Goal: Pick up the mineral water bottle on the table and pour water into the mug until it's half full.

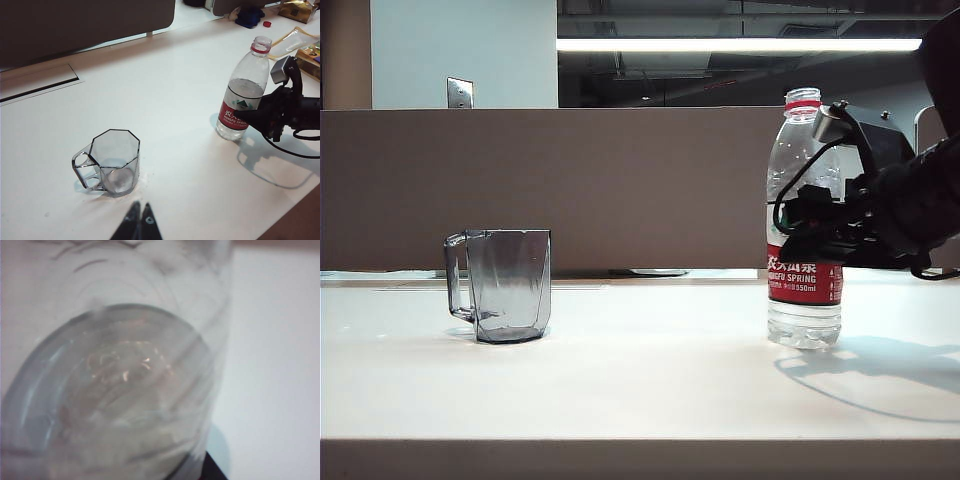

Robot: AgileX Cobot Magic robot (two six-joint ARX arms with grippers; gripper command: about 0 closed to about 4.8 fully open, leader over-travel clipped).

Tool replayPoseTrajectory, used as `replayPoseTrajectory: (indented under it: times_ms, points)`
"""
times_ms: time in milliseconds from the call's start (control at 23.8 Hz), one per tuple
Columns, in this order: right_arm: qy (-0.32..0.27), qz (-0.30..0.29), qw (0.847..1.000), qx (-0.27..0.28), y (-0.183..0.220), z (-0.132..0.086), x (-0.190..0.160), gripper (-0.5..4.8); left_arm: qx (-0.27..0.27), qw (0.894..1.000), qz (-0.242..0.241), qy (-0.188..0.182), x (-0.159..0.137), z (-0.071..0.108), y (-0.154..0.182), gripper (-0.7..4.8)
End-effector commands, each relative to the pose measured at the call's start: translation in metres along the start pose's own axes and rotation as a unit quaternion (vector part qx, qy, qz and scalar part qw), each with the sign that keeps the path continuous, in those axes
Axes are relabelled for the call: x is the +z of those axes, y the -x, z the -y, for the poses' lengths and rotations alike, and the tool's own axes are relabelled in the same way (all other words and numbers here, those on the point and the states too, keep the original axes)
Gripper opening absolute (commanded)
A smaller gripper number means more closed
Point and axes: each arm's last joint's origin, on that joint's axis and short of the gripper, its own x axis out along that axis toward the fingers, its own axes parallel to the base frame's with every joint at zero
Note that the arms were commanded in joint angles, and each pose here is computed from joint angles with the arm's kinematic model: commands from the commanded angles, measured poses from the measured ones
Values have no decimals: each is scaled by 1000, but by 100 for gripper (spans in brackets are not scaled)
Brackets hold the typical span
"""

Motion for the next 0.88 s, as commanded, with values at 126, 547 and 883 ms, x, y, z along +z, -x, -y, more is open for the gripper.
replayPoseTrajectory:
  times_ms: [126,547,883]
  points:
    - [32,53,998,0,3,-1,13,263,1,1000,9,-1,3,0,2,-5]
    - [34,-7,999,2,3,-6,84,264,21,1000,9,0,3,-1,2,-5]
    - [149,-37,988,2,9,-29,156,275,32,999,10,-1,4,-2,0,-5]
